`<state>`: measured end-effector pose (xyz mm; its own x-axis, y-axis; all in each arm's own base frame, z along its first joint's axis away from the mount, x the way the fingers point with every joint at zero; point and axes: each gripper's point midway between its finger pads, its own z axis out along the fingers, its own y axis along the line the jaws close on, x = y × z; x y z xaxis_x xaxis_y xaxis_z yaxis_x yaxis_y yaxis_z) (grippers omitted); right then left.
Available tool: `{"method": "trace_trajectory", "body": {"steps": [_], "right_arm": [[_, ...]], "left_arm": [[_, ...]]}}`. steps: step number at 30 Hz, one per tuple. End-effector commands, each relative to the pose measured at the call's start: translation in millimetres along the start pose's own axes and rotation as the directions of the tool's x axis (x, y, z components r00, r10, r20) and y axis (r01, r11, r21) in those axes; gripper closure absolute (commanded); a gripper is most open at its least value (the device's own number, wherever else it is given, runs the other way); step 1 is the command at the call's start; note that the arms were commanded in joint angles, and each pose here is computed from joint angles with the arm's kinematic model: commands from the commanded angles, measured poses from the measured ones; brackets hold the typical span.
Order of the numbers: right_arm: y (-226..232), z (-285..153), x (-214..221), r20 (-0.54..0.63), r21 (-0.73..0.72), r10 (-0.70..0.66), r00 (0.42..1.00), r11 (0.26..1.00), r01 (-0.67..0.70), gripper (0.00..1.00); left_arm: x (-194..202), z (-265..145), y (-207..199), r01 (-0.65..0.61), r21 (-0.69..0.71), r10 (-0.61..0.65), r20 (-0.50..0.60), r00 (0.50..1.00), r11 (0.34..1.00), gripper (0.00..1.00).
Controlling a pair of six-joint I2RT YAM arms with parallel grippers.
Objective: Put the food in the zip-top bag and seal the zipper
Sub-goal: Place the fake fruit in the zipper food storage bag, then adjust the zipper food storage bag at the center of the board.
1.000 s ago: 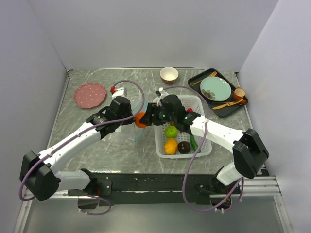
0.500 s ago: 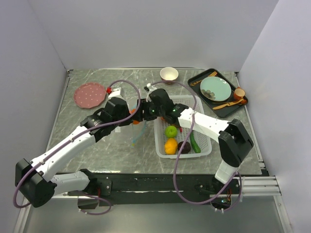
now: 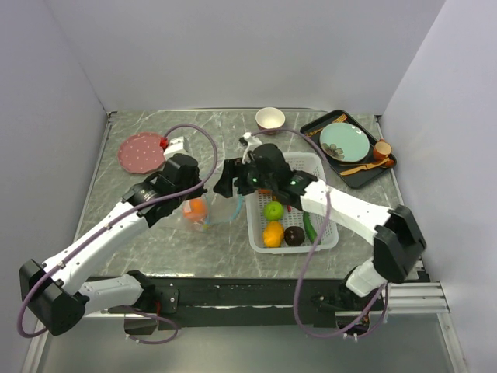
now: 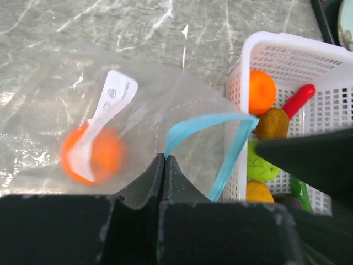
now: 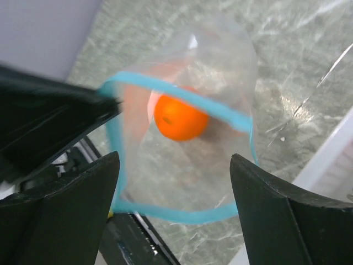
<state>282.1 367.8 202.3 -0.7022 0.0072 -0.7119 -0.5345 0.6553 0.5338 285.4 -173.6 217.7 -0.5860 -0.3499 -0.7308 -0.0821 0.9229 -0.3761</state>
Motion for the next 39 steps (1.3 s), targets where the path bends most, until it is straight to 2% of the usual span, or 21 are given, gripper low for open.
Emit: {"method": "trace_trajectory", "body": {"steps": [1, 3, 7, 15, 19, 23, 24, 26, 29, 30, 33, 34, 39], "right_arm": [[12.1, -34.8, -23.8, 0.122, 0.001, -0.009, 0.993, 1.000, 0.009, 0.12], [-0.2, -41.5, -17.6, 0.133, 0.051, 0.002, 0.991, 0.999, -0.009, 0.12], [-18.7, -39.2, 5.1, 0.058, 0.124, 0.024, 0.998, 0.992, -0.031, 0.17], [-16.6, -15.5, 23.9, -0.016, 0.082, 0.093, 0.996, 0.992, -0.091, 0.29], [-5.9, -2.2, 24.3, -0.008, -0.001, 0.100, 0.995, 0.995, -0.100, 0.31], [-10.5, 20.9, 27.3, -0.059, 0.026, 0.109, 0.992, 0.994, -0.108, 0.35], [-10.2, 23.4, 25.0, -0.055, 0.022, 0.105, 0.993, 0.994, -0.104, 0.39], [-9.0, 28.4, 25.0, -0.050, 0.005, 0.107, 0.993, 0.994, -0.107, 0.54], [-4.0, 35.1, 19.2, -0.048, -0.009, 0.109, 0.993, 0.994, -0.109, 0.58], [-4.0, 36.1, 19.6, -0.058, -0.005, 0.109, 0.992, 0.994, -0.110, 0.69], [5.3, 38.2, 12.3, -0.054, -0.034, 0.092, 0.994, 0.995, -0.094, 0.84], [12.4, 37.4, 4.2, -0.042, -0.052, 0.082, 0.996, 0.995, -0.084, 0.87], [31.5, 48.8, -5.1, -0.074, -0.096, 0.034, 0.997, 0.994, -0.041, 0.87]], "left_arm": [[-24.2, -5.7, -1.1, 0.033, -0.020, -0.031, 0.064, 0.997, 0.999, 0.98], [-25.8, -4.9, 0.9, 0.035, -0.023, -0.033, 0.069, 0.997, 0.999, 0.98], [-30.1, -8.1, 3.4, 0.047, -0.020, -0.045, 0.085, 0.995, 0.999, 0.98], [-38.3, -14.0, 8.2, 0.060, -0.018, -0.058, 0.110, 0.992, 0.998, 0.97], [-36.2, -14.4, 11.3, 0.060, -0.021, -0.057, 0.109, 0.992, 0.998, 0.96], [-34.0, -14.2, 11.1, 0.059, -0.003, -0.058, 0.104, 0.993, 0.998, 0.96], [-34.8, -15.7, 10.9, 0.062, 0.003, -0.062, 0.108, 0.992, 0.998, 0.95], [-33.8, -15.7, 12.2, 0.064, 0.005, -0.064, 0.109, 0.992, 0.998, 0.95], [-33.3, -17.1, 15.0, 0.065, 0.007, -0.065, 0.114, 0.991, 0.998, 0.94], [-34.1, -18.4, 16.6, 0.068, 0.006, -0.068, 0.119, 0.991, 0.998, 0.94], [-37.7, -22.6, 24.1, 0.075, -0.019, -0.071, 0.132, 0.989, 0.997, 0.95], [-40.0, -24.9, 26.5, 0.082, -0.029, -0.077, 0.140, 0.987, 0.996, 0.96], [-59.6, -49.9, 45.4, 0.118, -0.101, -0.095, 0.206, 0.974, 0.988, 0.99]]}}
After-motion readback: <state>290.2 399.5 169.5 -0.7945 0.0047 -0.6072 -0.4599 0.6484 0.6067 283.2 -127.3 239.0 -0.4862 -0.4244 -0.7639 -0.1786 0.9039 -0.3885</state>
